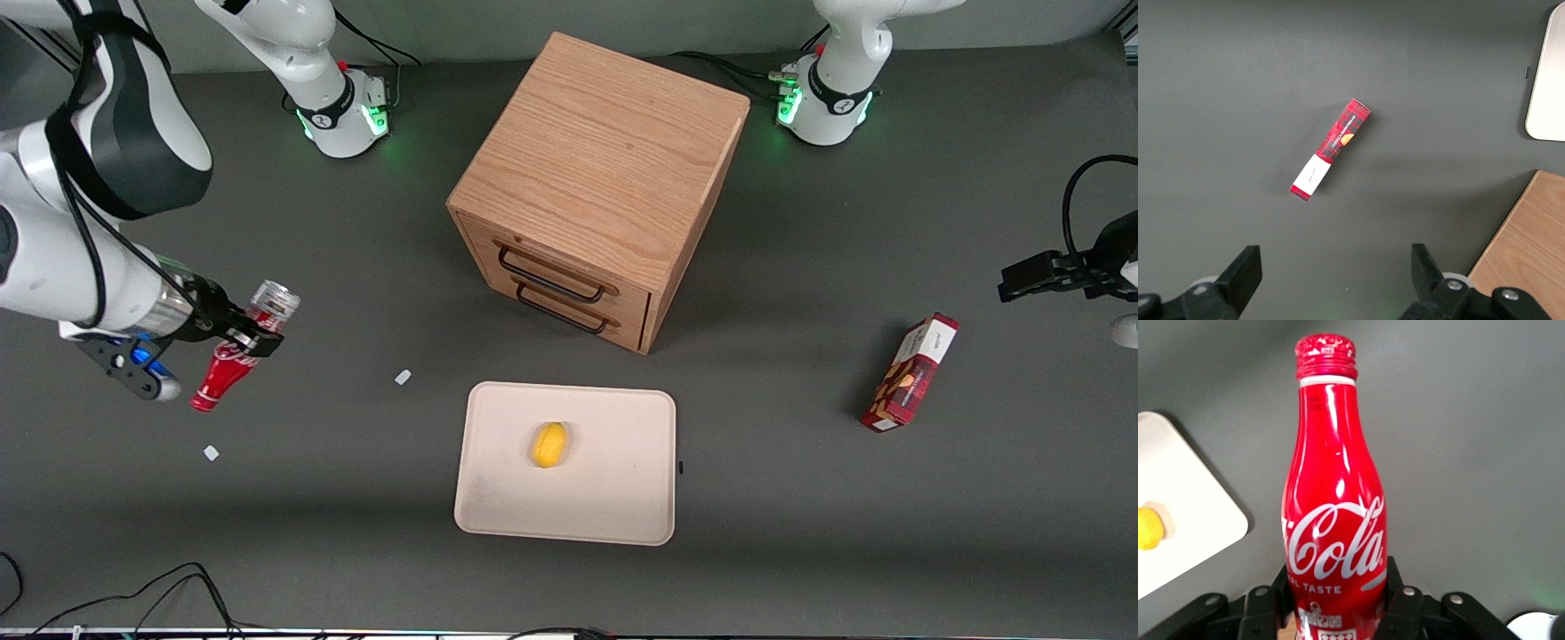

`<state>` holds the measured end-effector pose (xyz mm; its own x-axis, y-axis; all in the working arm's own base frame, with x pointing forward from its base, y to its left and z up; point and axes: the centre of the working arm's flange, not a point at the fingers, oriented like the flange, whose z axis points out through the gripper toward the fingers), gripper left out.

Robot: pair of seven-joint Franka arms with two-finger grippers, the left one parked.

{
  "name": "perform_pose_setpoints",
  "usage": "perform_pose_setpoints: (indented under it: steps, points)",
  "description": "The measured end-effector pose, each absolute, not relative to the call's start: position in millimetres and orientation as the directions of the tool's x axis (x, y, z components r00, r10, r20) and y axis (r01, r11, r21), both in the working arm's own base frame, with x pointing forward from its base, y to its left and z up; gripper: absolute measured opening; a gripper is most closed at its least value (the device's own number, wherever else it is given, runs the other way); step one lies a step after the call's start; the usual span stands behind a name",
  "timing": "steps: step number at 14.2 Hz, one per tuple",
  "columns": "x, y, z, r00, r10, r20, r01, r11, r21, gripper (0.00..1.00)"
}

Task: Place coke bottle on tray
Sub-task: 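Carry the held bottle over to the white tray beside the lemon, then lower the bottle onto the tray near its rim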

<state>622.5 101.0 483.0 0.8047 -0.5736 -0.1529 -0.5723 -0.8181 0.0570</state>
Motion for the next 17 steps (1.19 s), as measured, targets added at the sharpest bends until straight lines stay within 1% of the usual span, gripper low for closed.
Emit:
perform_pose_setpoints:
  steps: [1, 2, 4, 6, 7, 10, 13, 17]
  points:
    - [629.7, 113.9, 470.0, 0.816, -0.552, -0.172, -0.552, -0.832, 0.052, 0.53]
    - [637.9, 130.7, 453.8, 0.830, -0.529, -0.176, -0.528, -0.847, 0.059, 0.53]
    - [654.9, 170.8, 413.0, 0.854, -0.491, -0.169, -0.482, -0.871, 0.094, 0.53]
    - [673.6, 208.8, 371.2, 0.875, -0.456, -0.162, -0.445, -0.890, 0.100, 0.53]
    - [682.6, 226.1, 351.7, 0.889, -0.435, -0.142, -0.425, -0.900, 0.096, 0.53]
    - [698.6, 269.3, 306.7, 0.945, -0.326, -0.041, -0.321, -0.943, 0.086, 0.53]
    - [704.7, 281.8, 285.3, 0.984, -0.177, -0.022, -0.175, -0.983, 0.063, 0.53]
    - [712.2, 293.4, 252.6, 0.992, -0.127, -0.001, -0.127, -0.992, 0.023, 0.53]
